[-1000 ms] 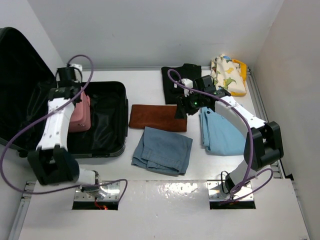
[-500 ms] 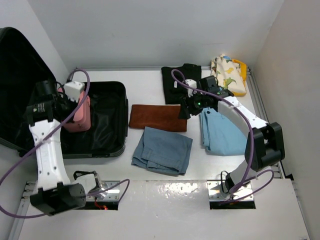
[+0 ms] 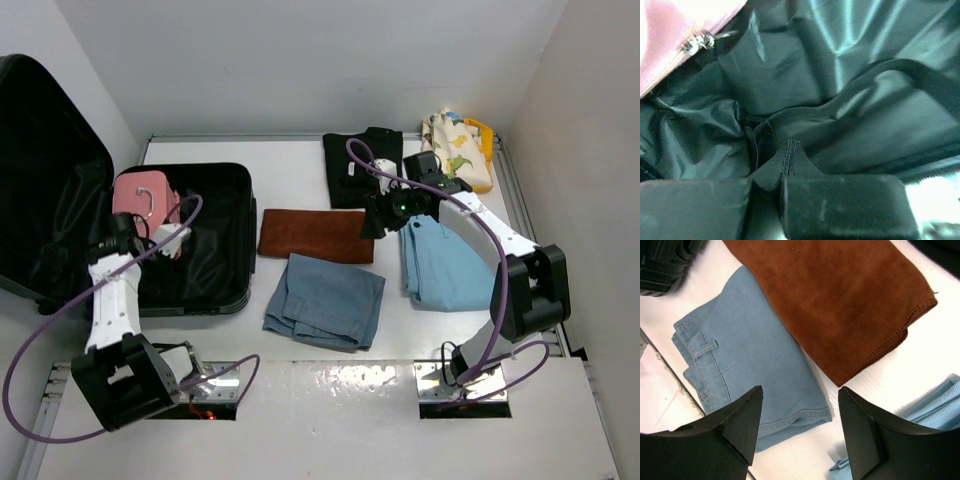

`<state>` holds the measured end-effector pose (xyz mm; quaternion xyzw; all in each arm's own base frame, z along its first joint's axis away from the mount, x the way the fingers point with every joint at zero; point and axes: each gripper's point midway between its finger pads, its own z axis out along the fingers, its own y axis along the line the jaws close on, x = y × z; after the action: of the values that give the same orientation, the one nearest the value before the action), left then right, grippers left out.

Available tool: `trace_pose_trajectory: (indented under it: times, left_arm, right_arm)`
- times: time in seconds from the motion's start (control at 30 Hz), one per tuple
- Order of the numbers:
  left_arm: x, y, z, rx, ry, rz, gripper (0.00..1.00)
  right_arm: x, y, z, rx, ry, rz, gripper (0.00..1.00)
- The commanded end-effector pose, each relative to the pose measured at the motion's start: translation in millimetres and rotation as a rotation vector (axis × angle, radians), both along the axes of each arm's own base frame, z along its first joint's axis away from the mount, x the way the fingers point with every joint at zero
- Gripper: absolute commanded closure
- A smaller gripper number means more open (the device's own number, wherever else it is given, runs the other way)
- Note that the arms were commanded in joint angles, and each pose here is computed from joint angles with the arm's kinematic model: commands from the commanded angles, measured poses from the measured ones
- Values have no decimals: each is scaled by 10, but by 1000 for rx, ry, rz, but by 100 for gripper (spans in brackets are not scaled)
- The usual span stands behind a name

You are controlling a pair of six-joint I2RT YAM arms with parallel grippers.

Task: Pack the luggage

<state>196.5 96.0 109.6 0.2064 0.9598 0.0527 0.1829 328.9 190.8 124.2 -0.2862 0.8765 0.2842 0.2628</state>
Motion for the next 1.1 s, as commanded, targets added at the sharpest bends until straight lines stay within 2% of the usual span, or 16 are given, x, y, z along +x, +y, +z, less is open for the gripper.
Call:
trace_pose_trajectory:
  times: [0.0,0.07,0.1,0.3,0.57,0.7,0.9,0.97,1.03,1.07]
  left_arm:
    - [300,264,68,133,-202,-56,100]
    - [293,304,-76,153,-228,-65,100]
    - [418,370,-10,192,-295,-64,100]
    - [664,553,-199,207,-360,-38,100]
    - [1300,847,165,185,-502,69,100]
    - [1472,849,192,171,-518,68,100]
    - [1494,849,229,175,-533,62,100]
    - [1421,780,235,148,-520,29,94]
    - [1345,721,356,129,-547,-27,79]
    - [1250,645,323,96,-520,-49,77]
  right_arm:
    - [32,53,138,25,-33,29,38]
    - [33,43,141,23,-35,25,38]
    - [21,50,143,22,-32,26,38]
    - [26,38,138,16,-27,13,38]
    - [72,49,152,11,-25,1,38]
    - [72,39,131,7,-21,-9,38]
    - [57,45,125,-2,-26,-7,37]
    - [49,38,129,-5,-28,-5,36]
    - [54,31,136,-9,-34,-6,36]
    - [55,23,139,-11,-35,-7,35]
